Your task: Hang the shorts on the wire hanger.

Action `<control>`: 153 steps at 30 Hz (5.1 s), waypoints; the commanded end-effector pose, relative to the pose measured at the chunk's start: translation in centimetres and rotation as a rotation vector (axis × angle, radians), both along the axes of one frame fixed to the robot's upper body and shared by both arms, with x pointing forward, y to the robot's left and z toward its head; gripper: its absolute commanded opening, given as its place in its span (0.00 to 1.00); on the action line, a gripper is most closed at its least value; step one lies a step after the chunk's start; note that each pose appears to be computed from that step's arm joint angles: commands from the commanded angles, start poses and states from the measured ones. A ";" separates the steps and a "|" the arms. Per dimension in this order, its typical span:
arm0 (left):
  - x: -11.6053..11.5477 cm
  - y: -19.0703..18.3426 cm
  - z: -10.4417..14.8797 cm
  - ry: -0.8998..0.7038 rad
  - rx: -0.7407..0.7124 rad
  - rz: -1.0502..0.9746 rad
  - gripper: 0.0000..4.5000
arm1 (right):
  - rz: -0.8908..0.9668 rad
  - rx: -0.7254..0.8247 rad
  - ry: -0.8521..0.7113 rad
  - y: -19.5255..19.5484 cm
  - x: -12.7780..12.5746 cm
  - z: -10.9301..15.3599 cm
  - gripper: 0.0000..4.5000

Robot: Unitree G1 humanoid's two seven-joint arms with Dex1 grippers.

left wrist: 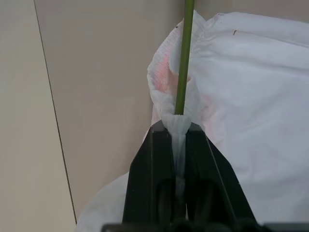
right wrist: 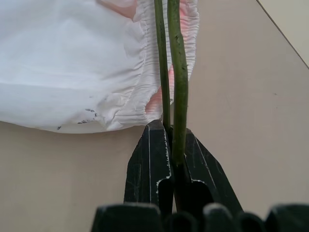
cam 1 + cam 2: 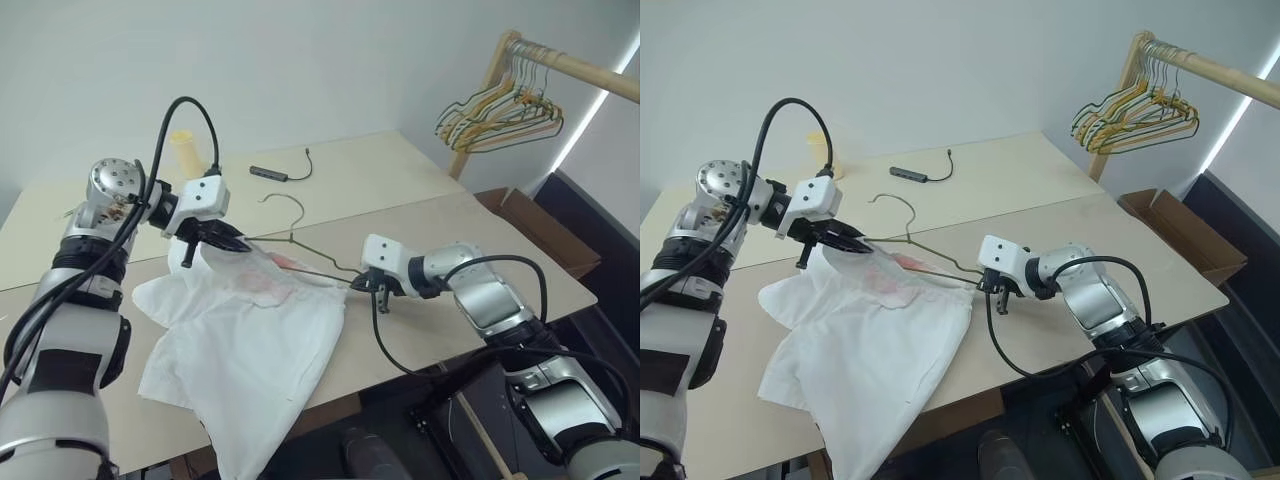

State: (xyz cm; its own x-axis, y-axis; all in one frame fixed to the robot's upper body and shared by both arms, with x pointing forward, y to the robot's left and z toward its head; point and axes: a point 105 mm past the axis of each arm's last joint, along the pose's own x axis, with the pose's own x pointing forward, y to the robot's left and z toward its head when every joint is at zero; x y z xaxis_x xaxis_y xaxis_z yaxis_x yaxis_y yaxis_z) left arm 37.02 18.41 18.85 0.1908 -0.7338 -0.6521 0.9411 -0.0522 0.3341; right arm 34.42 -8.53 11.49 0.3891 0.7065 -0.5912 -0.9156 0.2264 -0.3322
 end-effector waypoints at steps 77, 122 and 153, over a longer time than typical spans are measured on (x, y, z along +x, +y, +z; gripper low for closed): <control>-0.5 6.8 3.3 -0.162 0.066 0.196 0.00 | -0.632 0.345 0.052 -4.0 3.5 -0.4 0.01; 0.3 1.9 3.5 -0.283 -0.171 0.105 0.00 | -0.002 0.101 -0.590 1.7 1.0 10.1 0.60; -0.7 -0.3 3.2 -0.261 -0.179 -0.035 0.00 | 0.118 0.202 -0.047 1.7 0.6 9.7 0.24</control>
